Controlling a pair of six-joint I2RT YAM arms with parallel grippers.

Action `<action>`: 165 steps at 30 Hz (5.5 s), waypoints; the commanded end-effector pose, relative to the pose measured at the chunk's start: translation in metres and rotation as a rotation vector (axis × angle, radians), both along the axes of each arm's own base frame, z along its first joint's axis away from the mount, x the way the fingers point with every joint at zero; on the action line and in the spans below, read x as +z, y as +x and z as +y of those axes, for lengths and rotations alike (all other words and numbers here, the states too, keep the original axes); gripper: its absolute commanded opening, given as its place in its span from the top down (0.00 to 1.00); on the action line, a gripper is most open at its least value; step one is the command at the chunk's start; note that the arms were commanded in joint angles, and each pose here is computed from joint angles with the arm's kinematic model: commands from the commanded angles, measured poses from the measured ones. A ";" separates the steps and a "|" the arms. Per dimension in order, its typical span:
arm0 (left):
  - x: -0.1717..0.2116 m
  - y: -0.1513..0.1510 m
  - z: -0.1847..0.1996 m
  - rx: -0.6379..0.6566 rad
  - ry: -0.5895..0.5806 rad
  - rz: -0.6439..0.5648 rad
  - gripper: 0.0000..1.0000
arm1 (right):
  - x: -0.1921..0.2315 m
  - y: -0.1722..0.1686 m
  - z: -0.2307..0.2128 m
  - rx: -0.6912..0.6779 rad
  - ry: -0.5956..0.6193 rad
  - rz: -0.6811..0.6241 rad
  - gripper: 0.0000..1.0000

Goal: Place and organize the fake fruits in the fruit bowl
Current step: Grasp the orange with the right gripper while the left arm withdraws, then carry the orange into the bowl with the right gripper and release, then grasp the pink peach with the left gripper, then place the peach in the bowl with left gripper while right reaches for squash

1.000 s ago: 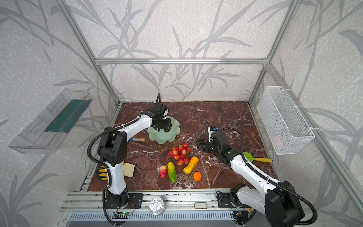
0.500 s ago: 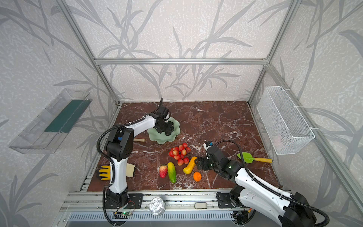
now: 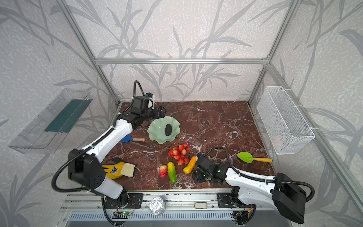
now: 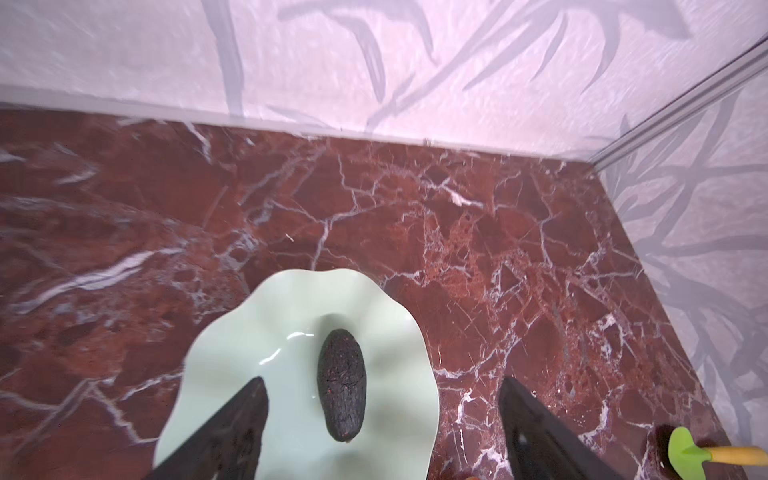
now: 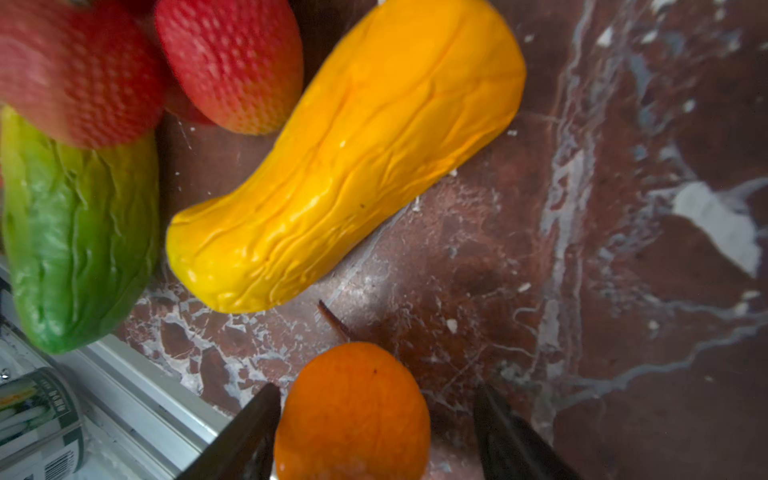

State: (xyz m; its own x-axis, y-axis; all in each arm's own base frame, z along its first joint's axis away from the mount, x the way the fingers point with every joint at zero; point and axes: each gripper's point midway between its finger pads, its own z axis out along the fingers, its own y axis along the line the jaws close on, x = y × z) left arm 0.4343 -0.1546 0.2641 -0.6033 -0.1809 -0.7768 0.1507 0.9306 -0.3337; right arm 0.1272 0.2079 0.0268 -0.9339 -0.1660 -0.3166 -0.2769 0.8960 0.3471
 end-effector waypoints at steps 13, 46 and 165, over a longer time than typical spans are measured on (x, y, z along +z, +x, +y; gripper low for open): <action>-0.013 -0.140 0.148 0.366 0.137 -0.154 0.01 | 0.059 0.036 -0.007 0.039 -0.080 -0.263 0.63; -0.017 -0.175 0.162 0.433 0.118 -0.198 0.00 | 0.035 0.259 0.211 0.282 -0.056 -0.345 0.55; -0.091 -0.073 0.001 -0.083 0.055 0.216 0.70 | 0.091 0.195 -0.055 -0.382 -0.012 -0.489 0.01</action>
State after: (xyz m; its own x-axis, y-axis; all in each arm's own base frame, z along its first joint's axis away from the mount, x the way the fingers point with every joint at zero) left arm 0.3403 -0.1458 0.1725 -0.7645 -0.1161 -0.6341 0.1096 0.9459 -0.3053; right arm 0.3222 0.1541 0.1208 -0.6743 0.1369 -0.7256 -0.0656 0.9677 0.2436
